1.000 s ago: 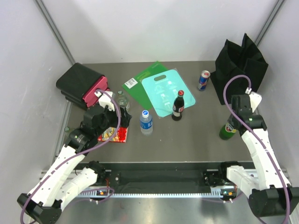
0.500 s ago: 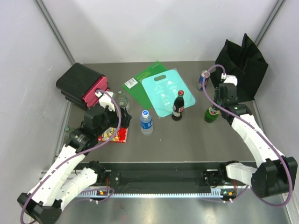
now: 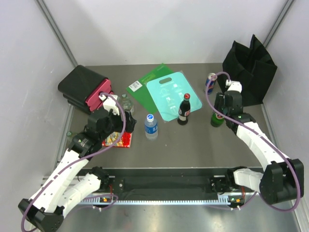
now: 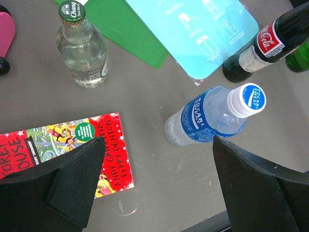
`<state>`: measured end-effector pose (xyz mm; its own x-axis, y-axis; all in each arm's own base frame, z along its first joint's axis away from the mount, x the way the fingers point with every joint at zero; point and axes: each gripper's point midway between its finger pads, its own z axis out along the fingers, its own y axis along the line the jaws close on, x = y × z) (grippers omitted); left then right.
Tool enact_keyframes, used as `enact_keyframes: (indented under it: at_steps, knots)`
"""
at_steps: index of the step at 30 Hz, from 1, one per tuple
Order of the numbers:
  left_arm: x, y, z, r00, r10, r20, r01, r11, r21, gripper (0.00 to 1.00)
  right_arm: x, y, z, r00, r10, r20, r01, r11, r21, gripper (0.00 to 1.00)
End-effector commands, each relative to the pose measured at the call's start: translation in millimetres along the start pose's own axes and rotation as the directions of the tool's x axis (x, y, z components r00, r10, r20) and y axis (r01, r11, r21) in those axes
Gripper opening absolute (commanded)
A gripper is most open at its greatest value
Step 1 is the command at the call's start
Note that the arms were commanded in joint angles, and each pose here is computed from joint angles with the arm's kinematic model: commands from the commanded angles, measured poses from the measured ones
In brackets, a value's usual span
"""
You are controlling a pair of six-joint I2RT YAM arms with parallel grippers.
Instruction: Place the beverage into the canvas bag
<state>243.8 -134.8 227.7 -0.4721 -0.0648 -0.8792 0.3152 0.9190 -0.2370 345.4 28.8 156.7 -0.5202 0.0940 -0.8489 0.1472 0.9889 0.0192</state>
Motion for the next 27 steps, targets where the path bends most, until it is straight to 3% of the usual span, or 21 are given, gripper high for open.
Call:
enact_keyframes:
  at_steps: [1, 5, 7, 8, 10, 11, 17, 27]
  knots:
    - [-11.1, -3.7, 0.1, 0.999, 0.014, 0.049, -0.015, 1.000, 0.015, 0.96, -23.4, 9.3, 6.7, 0.991, 0.048, 0.124, -0.045, 0.999, -0.031, 0.57]
    - [-10.6, -2.5, -0.4, 0.999, 0.015, 0.049, -0.016, 1.000, 0.007, 0.97, -22.8, 4.6, 6.8, 0.988, 0.044, 0.147, -0.043, 0.999, -0.012, 0.46]
    - [-11.4, -3.1, -1.1, 0.998, 0.015, 0.053, -0.016, 1.000, 0.010, 0.97, -27.3, -0.6, 4.5, 0.986, 0.030, 0.163, -0.032, 0.999, 0.013, 0.34]
    - [-11.1, -3.1, -0.7, 0.999, 0.016, 0.052, -0.016, 1.000, 0.009, 0.96, -32.8, -2.2, 0.8, 0.984, 0.027, 0.178, -0.031, 0.999, 0.020, 0.22]
    - [-10.5, -3.2, -0.1, 0.999, 0.016, 0.049, -0.016, 1.000, 0.010, 0.97, -39.8, -8.6, -4.9, 0.982, 0.005, 0.190, -0.015, 0.999, 0.051, 0.12]
    - [-10.8, -3.6, 0.0, 0.999, 0.016, 0.048, -0.016, 1.000, 0.011, 0.97, -52.4, -9.8, -12.1, 0.975, 0.008, 0.220, -0.020, 0.998, 0.053, 0.00]
    - [-10.1, -3.8, 0.6, 0.999, 0.016, 0.046, -0.017, 1.000, 0.012, 0.97, -88.8, -15.9, -35.4, 0.969, -0.011, 0.247, -0.010, 0.996, 0.085, 0.00]
    - [-9.9, -3.5, -0.2, 0.999, 0.020, 0.048, -0.021, 1.000, 0.011, 0.96, -147.2, 5.2, -80.1, 0.971, -0.009, 0.241, 0.018, 0.999, -0.035, 0.00]
